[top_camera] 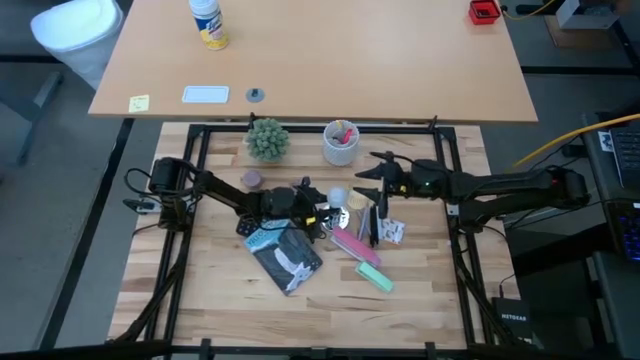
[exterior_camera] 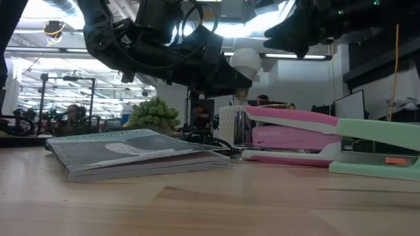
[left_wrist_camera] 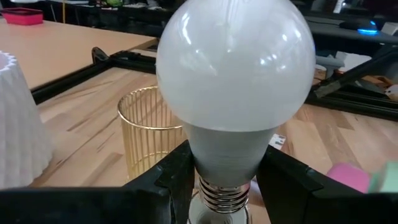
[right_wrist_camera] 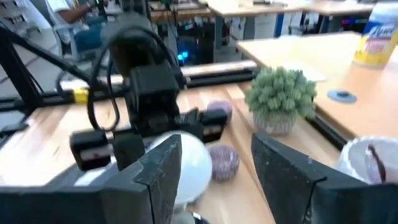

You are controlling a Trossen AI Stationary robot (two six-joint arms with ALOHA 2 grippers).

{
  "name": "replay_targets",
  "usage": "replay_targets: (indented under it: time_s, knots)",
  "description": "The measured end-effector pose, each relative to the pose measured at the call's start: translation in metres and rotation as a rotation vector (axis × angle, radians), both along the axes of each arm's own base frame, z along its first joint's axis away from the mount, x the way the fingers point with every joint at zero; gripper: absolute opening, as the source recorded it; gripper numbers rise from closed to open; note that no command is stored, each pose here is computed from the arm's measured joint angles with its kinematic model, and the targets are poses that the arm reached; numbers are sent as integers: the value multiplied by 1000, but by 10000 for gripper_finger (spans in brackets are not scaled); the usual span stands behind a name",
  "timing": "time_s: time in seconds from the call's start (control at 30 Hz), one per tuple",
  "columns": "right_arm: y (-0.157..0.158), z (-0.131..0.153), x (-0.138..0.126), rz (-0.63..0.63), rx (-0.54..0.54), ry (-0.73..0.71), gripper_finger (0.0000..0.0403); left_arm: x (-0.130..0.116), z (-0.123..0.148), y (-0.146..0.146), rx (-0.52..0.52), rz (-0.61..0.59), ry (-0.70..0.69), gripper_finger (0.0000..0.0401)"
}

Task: Screw lightbulb
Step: Insert the white lightbulb into the silver lamp

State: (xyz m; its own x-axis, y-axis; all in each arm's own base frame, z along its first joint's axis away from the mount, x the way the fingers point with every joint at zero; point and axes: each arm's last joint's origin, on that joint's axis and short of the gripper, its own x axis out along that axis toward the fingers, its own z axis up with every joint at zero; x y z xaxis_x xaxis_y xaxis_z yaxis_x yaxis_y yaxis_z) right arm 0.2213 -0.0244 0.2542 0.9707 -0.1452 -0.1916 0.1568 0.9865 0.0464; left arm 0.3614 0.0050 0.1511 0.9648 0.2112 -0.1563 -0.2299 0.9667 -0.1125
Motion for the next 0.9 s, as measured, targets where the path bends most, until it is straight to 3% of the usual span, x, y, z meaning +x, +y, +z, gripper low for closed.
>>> replay_targets:
  time_s: [0.57,0.9]
  knots:
    - [-3,-49,34,-14,71,96,200,11,-27,-2,-4,-3,41,145]
    - [-3,-53,39,16,91,88,200,11,-30,-1,11,-4,78,145]
